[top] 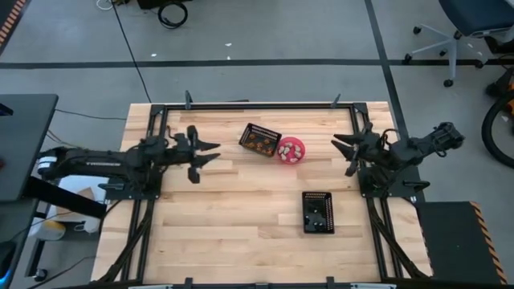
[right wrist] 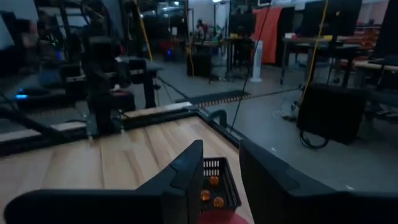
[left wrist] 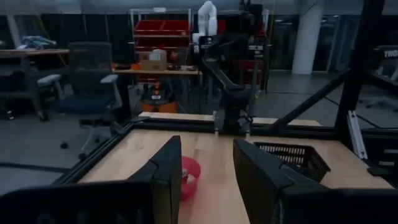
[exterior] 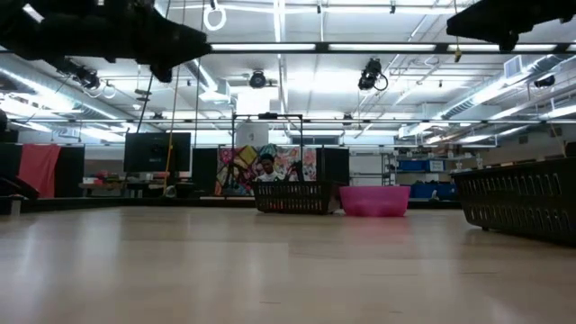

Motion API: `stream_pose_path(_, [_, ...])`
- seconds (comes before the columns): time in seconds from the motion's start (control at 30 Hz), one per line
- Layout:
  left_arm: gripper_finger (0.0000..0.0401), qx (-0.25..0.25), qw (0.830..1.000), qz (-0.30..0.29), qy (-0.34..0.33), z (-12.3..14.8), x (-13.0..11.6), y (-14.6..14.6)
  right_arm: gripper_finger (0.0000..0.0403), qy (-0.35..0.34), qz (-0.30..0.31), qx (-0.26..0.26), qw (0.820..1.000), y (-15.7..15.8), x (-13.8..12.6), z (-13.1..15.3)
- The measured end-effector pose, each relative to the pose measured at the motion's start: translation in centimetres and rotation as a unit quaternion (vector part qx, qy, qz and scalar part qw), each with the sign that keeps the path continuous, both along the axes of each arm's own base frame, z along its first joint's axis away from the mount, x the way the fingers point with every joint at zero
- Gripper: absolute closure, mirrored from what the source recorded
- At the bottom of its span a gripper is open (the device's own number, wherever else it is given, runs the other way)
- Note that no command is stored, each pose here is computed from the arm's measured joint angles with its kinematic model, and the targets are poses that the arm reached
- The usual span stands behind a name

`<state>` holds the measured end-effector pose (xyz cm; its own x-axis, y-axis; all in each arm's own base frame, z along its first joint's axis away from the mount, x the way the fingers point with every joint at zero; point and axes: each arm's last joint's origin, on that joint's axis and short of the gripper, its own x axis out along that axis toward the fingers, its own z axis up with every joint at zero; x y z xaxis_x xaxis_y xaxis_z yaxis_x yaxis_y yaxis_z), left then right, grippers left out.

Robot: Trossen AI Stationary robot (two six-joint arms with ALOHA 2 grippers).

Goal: Sort Halloween decoration
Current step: Return to Home Position

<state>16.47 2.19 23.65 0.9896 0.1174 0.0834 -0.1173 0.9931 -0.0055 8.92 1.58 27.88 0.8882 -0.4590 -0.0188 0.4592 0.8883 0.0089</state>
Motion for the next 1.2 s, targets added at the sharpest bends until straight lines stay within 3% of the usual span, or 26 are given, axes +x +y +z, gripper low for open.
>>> stream_pose_path(0.27, [0.0284, 0.014, 1.000, 0.020, -0.006, 0.8, -2.6, 0.0, 0.0296, -0.060, 0.001, 0.003, 0.998, -1.1, -2.5, -0.9])
stream_pose_path(0.47, [0.0284, 0.030, 0.997, 0.066, -0.001, -0.2, -3.9, 0.0, 0.0296, -0.080, -0.040, -0.015, 0.996, -2.0, -4.1, -0.7])
stream_pose_path(0.87, [0.0284, 0.010, 0.995, 0.100, -0.006, -4.6, -5.2, 0.6, 0.0296, -0.077, -0.027, -0.018, 0.996, -1.4, -2.8, -2.9])
stream_pose_path(1.2, [0.0284, -0.003, 0.983, 0.182, -0.025, -5.5, -6.0, 2.3, 0.0296, -0.114, -0.069, -0.022, 0.991, -1.2, -1.1, -6.4])
